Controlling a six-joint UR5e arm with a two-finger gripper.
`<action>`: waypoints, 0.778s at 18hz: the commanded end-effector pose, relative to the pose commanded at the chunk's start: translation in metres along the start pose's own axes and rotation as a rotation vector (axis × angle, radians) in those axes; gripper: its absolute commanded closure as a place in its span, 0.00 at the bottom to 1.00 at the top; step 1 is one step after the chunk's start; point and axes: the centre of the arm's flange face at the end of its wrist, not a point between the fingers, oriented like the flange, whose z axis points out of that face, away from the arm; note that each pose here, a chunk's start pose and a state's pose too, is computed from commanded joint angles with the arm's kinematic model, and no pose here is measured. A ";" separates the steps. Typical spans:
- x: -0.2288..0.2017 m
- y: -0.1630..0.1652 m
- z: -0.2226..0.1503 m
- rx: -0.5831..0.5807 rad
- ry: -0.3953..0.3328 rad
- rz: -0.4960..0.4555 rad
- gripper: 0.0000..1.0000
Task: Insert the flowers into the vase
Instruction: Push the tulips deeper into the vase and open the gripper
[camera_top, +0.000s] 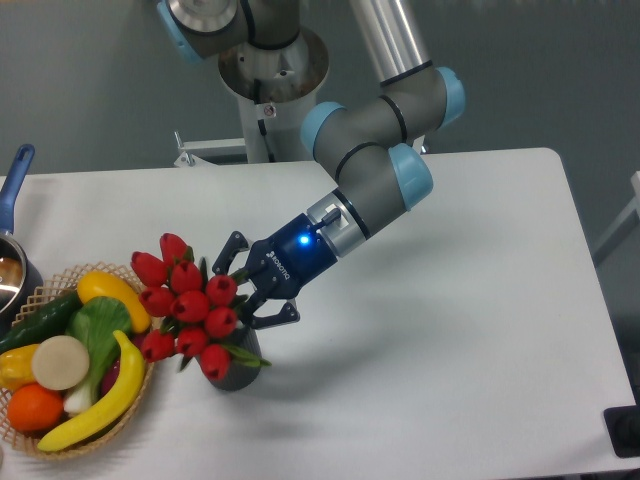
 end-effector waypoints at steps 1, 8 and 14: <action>0.001 0.001 0.000 -0.002 0.000 -0.003 0.17; 0.001 0.008 -0.007 -0.013 -0.016 -0.022 0.01; 0.003 0.006 -0.027 -0.014 -0.053 -0.018 0.00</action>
